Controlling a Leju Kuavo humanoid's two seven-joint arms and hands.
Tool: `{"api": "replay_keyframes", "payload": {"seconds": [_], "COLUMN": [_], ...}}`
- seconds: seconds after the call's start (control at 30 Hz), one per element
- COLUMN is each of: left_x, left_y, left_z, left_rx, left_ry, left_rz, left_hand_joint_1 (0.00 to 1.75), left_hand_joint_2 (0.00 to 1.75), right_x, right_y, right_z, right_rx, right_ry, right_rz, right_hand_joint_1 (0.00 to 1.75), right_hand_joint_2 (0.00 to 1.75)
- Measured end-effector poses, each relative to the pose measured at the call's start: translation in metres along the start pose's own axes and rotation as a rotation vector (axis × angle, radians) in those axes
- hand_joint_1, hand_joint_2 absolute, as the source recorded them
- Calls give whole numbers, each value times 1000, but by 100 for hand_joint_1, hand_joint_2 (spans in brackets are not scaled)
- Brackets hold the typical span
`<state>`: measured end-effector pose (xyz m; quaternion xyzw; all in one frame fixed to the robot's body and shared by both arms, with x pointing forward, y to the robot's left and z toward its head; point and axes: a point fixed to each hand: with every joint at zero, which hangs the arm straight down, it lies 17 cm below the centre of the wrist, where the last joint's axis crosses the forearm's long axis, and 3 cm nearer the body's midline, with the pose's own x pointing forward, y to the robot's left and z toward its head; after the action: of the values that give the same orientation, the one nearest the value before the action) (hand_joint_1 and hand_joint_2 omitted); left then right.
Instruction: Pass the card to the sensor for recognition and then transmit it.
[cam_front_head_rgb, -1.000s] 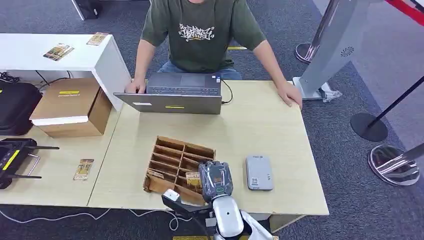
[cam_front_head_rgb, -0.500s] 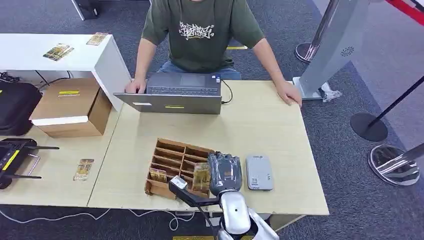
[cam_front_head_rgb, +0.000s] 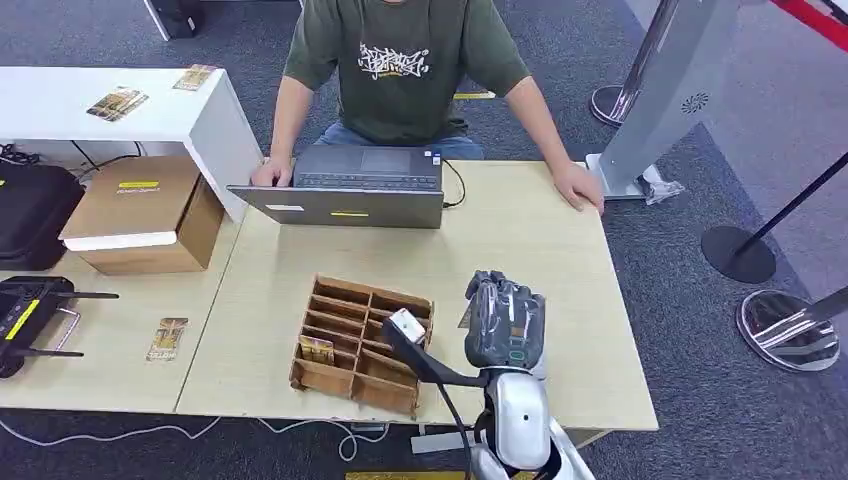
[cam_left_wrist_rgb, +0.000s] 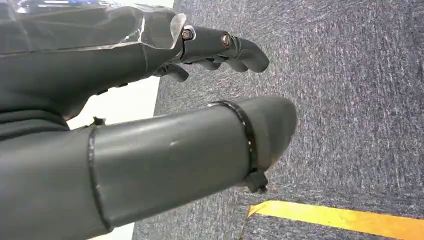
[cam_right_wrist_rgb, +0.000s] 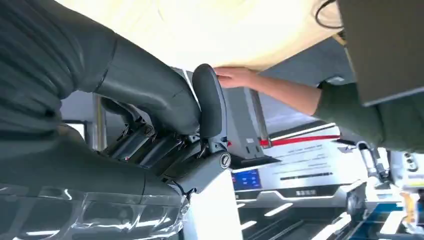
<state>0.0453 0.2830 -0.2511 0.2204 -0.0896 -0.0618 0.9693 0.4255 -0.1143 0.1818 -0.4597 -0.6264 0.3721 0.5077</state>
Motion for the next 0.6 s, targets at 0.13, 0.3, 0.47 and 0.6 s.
{"api": "replay_keyframes", "payload": {"seconds": [0.13,0.3,0.47,0.6], "left_x": [-1,0,0,3], "left_y": [-1,-1,-1,-2], "left_z": [0,1,1,1], "left_rx": [-4,-5,-5,-7], "left_ry": [-3,-11,-15,-34], "left_rz": [3,3,3,-29], "left_hand_joint_1": [0,0,0,0], "left_hand_joint_2": [0,0,0,0], "right_x": [-10,-15,-21,-27], "right_y": [-6,-18,-35,-48], "right_z": [1,-4,-10,-17], "right_rx": [-11,-43,-92,-132], "right_ry": [18,24,33,49], "right_rz": [-19,-46,-80,-123], "right_hand_joint_1": [175,175,175,175], "right_hand_joint_2": [175,175,175,175]}}
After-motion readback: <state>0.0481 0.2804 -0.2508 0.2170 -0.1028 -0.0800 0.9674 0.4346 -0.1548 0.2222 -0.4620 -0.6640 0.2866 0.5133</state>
